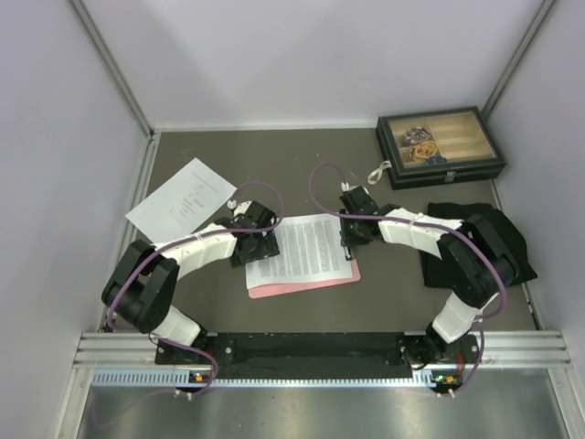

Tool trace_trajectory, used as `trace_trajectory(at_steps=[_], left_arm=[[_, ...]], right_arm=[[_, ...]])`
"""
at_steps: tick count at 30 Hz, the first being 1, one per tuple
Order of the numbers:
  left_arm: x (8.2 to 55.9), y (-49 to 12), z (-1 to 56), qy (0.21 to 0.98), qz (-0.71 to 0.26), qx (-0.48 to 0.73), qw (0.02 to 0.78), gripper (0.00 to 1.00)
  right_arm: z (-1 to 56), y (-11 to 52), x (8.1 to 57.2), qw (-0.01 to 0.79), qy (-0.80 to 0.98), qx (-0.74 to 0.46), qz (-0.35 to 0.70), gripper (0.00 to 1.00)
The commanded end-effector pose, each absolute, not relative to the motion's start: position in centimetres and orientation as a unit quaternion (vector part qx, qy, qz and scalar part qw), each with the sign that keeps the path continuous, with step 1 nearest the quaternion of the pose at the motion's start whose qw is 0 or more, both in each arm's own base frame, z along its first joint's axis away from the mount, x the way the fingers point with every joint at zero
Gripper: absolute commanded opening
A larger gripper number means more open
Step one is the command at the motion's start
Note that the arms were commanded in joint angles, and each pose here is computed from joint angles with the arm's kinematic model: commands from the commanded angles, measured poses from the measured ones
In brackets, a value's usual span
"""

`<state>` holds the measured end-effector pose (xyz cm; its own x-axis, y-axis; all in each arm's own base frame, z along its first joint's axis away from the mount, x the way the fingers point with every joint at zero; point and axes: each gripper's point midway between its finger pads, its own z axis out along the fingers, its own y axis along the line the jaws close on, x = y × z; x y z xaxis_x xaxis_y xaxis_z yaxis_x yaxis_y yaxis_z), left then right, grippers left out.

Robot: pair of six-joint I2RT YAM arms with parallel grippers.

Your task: Put the files into the folder

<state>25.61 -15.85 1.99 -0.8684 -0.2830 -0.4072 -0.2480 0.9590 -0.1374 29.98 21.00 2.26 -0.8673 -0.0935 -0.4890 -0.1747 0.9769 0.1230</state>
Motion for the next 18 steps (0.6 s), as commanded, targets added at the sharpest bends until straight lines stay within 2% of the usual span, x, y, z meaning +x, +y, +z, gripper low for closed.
trace_trajectory(at_steps=[1,7,18], left_arm=[[23.1,-16.9,-0.9,0.976,-0.055,-0.144,0.152,0.91],[23.3,-17.2,-1.0,0.977,-0.058,-0.138,0.15,0.9],[22.9,-18.5,-0.6,0.979,-0.076,-0.121,0.146,0.95]], right_arm=[[1.9,22.2,28.5,0.225,0.96,-0.039,0.16,0.0],[1.9,21.0,28.7,0.226,0.957,-0.019,0.182,0.0],[1.6,20.8,28.9,0.221,0.953,0.01,0.207,0.0]])
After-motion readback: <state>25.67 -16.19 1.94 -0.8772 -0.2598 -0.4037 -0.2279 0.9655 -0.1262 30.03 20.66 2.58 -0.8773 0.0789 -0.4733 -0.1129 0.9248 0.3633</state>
